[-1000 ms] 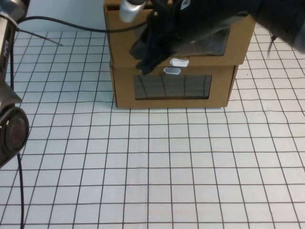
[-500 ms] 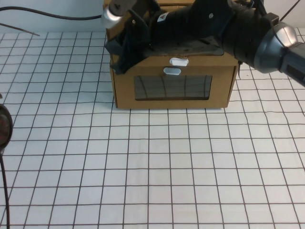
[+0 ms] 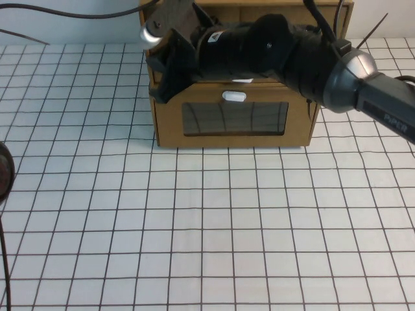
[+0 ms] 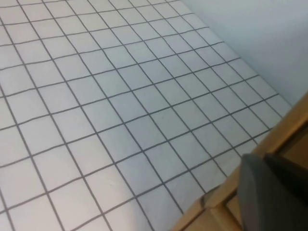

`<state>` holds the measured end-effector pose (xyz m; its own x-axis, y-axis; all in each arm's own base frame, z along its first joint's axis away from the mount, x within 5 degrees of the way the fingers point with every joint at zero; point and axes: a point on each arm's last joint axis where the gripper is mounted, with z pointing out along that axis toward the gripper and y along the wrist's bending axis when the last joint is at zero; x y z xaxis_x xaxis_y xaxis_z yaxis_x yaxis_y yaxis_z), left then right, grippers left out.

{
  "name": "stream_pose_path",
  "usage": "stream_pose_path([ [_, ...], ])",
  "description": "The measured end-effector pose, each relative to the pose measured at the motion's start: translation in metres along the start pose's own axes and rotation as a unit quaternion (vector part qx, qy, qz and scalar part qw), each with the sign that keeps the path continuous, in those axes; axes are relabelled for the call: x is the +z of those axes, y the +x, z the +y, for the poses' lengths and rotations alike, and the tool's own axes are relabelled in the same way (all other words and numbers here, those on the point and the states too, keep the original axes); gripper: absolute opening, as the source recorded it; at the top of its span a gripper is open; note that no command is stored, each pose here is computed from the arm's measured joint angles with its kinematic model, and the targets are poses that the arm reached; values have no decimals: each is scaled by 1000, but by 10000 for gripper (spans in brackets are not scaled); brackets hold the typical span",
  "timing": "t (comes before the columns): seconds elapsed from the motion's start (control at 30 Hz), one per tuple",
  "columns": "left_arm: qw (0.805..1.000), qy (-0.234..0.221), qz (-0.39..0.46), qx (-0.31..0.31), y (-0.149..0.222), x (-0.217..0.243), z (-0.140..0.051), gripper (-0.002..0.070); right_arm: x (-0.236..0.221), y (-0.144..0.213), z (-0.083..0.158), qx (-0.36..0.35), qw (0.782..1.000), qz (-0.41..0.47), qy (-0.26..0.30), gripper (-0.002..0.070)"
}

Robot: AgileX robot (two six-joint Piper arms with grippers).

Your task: Close the shoe box

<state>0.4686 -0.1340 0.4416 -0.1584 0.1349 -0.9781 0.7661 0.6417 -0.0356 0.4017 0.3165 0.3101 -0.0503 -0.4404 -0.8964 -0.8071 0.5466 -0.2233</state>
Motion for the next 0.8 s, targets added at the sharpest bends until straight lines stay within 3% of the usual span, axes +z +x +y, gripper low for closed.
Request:
stream_pose_path([
  [0.17, 1000, 9, -4, -5, -1, 0, -2, -2, -1, 1, -4, 13, 1000, 3, -1, -15],
  [0.43, 1000, 19, -10, -9, -4, -3, -5, -2, -31, -20, -3, 16, 998, 23, -61, -15],
  [0.6, 1000, -9, -7, 20, -18, -16, -10, -3, -84, -59, 2, 34, 997, -3, -76, -15],
  [0.8, 997, -67, 11, 39, -34, -41, -12, -3, -150, -75, 15, 41, 997, -24, -67, -15],
])
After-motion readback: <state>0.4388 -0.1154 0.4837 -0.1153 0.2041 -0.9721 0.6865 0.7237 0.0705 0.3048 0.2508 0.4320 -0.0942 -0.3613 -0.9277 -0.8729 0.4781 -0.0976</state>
